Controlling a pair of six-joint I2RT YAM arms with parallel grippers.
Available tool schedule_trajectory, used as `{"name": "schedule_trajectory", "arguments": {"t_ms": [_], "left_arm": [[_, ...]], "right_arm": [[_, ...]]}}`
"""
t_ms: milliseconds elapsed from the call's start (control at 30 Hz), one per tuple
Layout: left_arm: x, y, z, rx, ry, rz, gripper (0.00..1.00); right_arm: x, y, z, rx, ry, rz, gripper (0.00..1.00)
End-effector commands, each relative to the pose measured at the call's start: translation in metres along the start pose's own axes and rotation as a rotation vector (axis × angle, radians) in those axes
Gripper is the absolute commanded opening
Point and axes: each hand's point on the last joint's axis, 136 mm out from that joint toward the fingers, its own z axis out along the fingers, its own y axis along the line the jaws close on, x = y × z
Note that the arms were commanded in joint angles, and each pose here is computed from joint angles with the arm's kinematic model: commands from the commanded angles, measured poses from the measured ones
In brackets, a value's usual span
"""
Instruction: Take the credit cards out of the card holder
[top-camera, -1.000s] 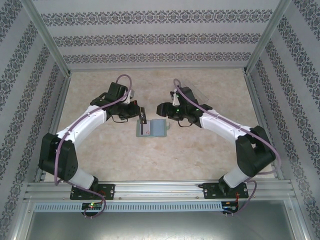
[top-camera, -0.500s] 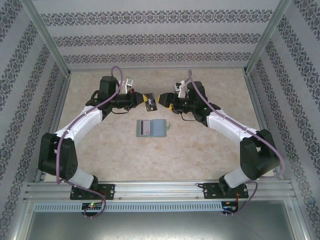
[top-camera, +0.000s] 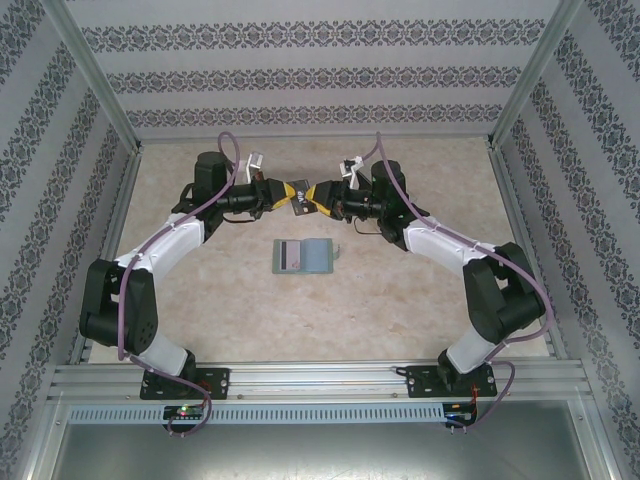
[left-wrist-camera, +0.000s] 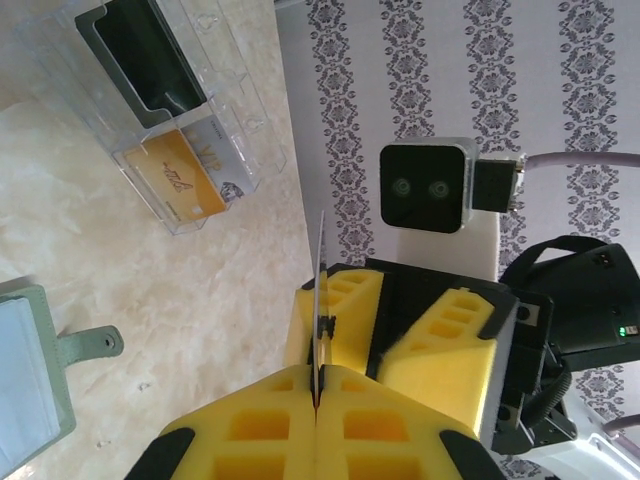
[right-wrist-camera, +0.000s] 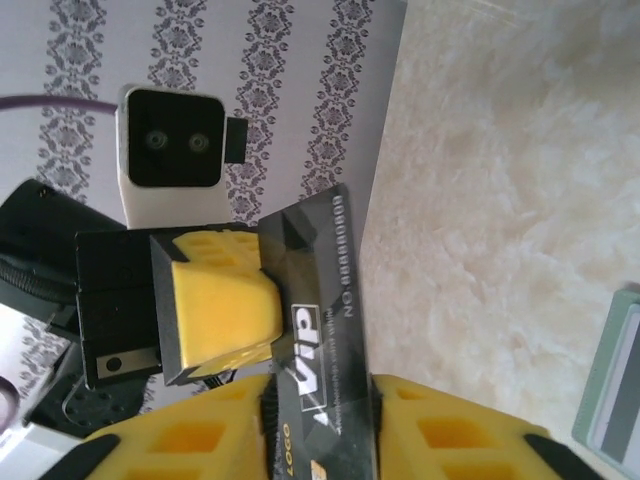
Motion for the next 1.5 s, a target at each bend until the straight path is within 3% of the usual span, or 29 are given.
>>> {"name": "schedule_trajectory", "arguments": {"t_ms": [0, 100, 167, 333, 467, 633, 733, 967, 1467], "left_arm": [[0.001, -0.004, -0.002, 0.033, 0.004, 0.014, 0.0], [0.003, 0.001, -0.003, 0.005, 0.002, 0.005, 0.01], [0.005, 0.005, -0.005, -0.025, 0.0, -0.001, 0.17], [0.005, 0.031, -0.022, -0.243, -0.03, 0.008, 0.66], [0.005, 0.057, -0.047, -0.477, -0.052, 0.051, 0.84], [-0.004, 0.077, -0.073, -0.648, -0.105, 0.091, 0.93], [-0.008, 0.077, -0.084, -0.695, -0.123, 0.132, 0.98], [-0.013, 0.072, -0.094, -0.766, -0.089, 0.23, 1.0], [-0.011, 0.091, -0.093, -0.803, -0.062, 0.223, 1.0]], "right_arm": [[-0.009, 0.017, 0.001, -0.067, -0.006, -0.041, 0.26], [-0.008, 0.016, 0.001, -0.062, -0.002, -0.07, 0.11], [-0.009, 0.013, -0.001, -0.04, -0.01, -0.097, 0.0], [-0.019, -0.009, -0.015, 0.116, -0.057, -0.194, 0.0], [-0.035, -0.047, -0.042, 0.413, -0.09, -0.317, 0.0], [-0.064, -0.078, -0.077, 0.705, -0.09, -0.523, 0.0], [-0.087, -0.091, -0.09, 0.791, -0.084, -0.612, 0.0], [-0.128, -0.11, -0.078, 0.824, 0.026, -0.83, 0.0], [-0.16, -0.164, -0.071, 0.943, 0.127, -0.892, 0.0]]}}
